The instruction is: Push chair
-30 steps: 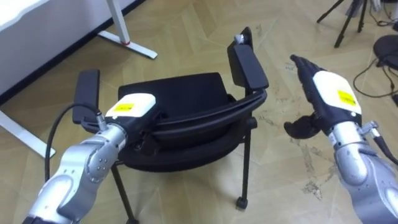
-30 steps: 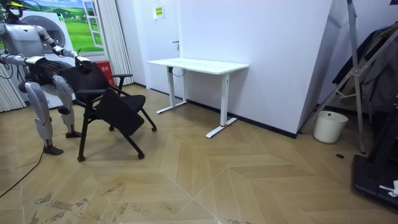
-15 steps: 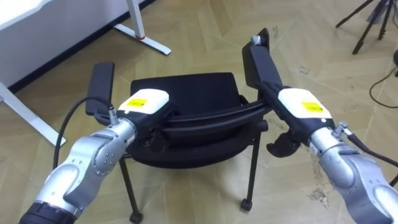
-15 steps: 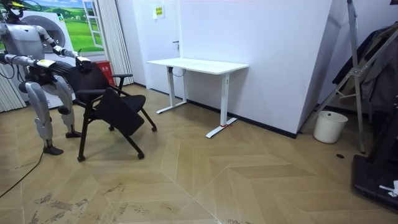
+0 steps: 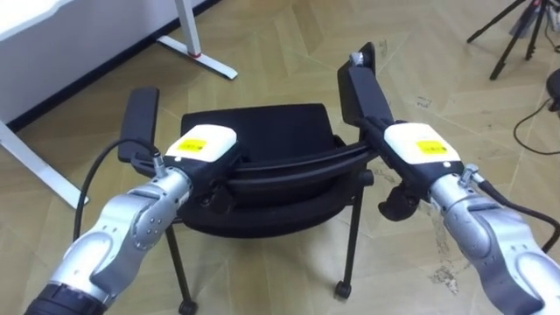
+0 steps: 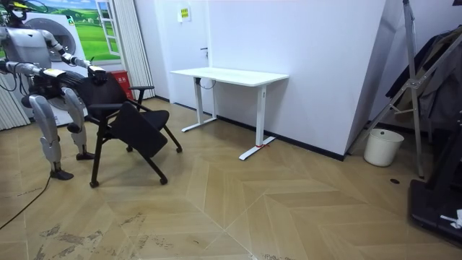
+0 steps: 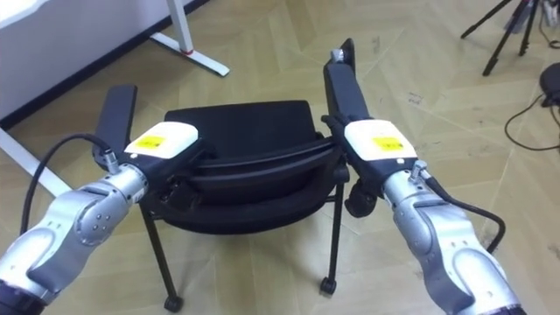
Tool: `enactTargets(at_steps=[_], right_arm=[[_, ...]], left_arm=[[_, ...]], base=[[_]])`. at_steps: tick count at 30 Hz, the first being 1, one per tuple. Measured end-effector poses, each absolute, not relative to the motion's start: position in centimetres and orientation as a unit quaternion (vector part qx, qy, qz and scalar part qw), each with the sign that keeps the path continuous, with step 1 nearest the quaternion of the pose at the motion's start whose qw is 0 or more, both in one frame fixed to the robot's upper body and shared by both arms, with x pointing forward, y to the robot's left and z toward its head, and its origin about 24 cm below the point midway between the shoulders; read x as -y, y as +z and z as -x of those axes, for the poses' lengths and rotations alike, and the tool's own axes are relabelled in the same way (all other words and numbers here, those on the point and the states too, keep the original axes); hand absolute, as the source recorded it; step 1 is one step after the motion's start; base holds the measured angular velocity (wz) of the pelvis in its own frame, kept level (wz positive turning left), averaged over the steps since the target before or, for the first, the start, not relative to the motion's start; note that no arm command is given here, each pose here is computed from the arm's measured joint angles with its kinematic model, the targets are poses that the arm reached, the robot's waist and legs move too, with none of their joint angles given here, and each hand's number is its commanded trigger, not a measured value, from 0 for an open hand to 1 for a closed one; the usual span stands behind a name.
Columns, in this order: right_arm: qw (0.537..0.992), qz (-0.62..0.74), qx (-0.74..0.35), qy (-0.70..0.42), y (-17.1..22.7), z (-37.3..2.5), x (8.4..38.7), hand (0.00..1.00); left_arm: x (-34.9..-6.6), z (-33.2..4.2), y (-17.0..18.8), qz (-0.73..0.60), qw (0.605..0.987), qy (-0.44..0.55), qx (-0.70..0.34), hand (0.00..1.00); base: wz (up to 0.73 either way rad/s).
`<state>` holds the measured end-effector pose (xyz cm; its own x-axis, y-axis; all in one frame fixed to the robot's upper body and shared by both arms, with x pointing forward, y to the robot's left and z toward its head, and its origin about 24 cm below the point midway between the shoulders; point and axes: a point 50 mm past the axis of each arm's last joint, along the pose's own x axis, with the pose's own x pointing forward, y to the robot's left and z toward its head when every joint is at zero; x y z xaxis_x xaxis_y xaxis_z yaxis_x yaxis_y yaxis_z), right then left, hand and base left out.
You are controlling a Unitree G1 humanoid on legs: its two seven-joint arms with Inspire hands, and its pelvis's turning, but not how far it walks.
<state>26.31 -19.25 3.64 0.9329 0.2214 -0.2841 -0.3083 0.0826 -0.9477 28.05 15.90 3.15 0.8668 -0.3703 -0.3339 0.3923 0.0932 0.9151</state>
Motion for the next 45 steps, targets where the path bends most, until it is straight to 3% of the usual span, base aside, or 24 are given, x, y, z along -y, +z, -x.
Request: enactTargets(at_steps=[10, 18, 30, 32, 35, 36, 45], right_arm=[[0.713, 0.675, -0.029, 0.187, 3.9, -26.6, 19.2, 0.0], [0.692, 0.665, 0.041, 0.277, 4.4, -25.9, 14.9, 0.0], [0.688, 0.67, 0.027, 0.275, 3.6, -26.3, 15.5, 0.0], [0.687, 0.671, 0.031, 0.275, 3.7, -26.3, 15.5, 0.4], [0.688, 0.672, 0.038, 0.273, 4.0, -26.6, 15.2, 0.7], [0.687, 0.672, 0.041, 0.274, 4.1, -26.7, 15.2, 1.0], [0.704, 0.662, 0.042, 0.254, 4.0, -27.5, 14.9, 1.0]], left_arm=[[-15.6, -28.6, 3.1, -0.62, 0.738, -0.266, -0.007, 1.0], [-13.9, -28.5, 3.6, -0.623, 0.728, -0.286, 0.024, 1.0], [-13.5, -28.4, 3.6, -0.623, 0.724, -0.295, 0.034, 1.0], [-13.5, -28.4, 3.6, -0.623, 0.724, -0.294, 0.033, 1.0], [-13.6, -28.4, 3.7, -0.624, 0.724, -0.293, 0.032, 1.0], [-13.6, -28.4, 3.7, -0.624, 0.724, -0.293, 0.032, 1.0], [-13.3, -28.3, 3.9, -0.623, 0.723, -0.296, 0.039, 1.0]], base=[[0.02], [0.14], [0.06], [0.0], [0.0], [0.0], [0.0]])
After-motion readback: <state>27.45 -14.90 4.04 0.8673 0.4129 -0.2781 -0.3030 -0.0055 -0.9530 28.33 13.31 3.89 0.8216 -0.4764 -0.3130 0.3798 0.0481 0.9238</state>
